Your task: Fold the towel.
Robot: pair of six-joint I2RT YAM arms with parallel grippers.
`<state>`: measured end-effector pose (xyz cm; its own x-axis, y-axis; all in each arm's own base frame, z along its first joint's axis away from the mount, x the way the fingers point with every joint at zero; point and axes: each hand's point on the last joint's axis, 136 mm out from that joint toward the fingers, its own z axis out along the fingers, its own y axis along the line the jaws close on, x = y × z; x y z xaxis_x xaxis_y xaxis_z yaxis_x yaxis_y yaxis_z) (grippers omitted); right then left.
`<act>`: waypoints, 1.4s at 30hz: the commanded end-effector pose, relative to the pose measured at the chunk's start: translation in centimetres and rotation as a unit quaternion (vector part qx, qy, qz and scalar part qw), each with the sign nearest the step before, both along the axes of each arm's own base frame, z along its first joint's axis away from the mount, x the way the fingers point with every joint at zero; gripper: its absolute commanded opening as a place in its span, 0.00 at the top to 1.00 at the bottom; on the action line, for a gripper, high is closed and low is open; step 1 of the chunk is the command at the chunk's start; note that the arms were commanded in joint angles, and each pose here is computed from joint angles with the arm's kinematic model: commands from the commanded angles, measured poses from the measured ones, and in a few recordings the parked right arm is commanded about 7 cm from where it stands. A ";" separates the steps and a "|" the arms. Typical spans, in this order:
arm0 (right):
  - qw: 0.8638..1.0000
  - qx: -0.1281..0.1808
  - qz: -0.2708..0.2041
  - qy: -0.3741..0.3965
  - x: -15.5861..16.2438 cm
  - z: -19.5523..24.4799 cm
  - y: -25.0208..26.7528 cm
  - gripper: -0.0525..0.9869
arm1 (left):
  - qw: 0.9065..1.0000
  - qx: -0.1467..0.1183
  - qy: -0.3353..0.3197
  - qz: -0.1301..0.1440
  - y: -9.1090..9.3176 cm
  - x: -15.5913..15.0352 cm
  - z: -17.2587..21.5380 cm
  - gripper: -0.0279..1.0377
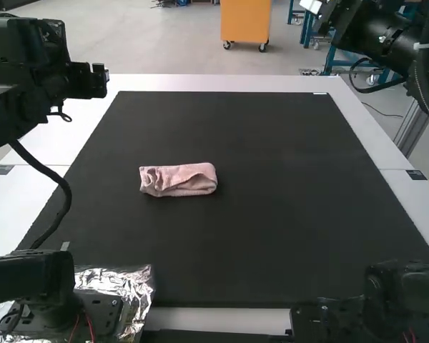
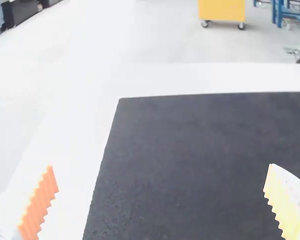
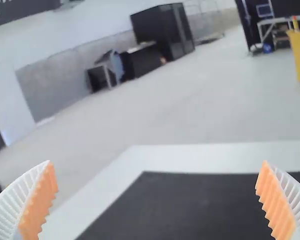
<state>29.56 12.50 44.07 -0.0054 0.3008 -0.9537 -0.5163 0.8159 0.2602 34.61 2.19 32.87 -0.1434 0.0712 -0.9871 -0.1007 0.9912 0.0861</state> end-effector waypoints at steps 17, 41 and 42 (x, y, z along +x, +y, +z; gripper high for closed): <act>0.968 -0.023 -0.217 -0.124 -16.6 -3.0 -10.8 0.07 | 0.955 0.014 -0.294 -0.023 -1.2 -20.8 10.4 0.06; 0.954 -0.072 -0.237 -0.171 -7.8 -14.4 -10.6 0.07 | 0.937 0.121 -0.329 0.017 -0.5 -13.8 -2.5 0.06; 0.954 -0.074 -0.237 -0.167 -7.6 -14.8 -10.6 0.07 | 0.946 0.123 -0.300 0.021 -0.2 -13.0 -3.9 0.06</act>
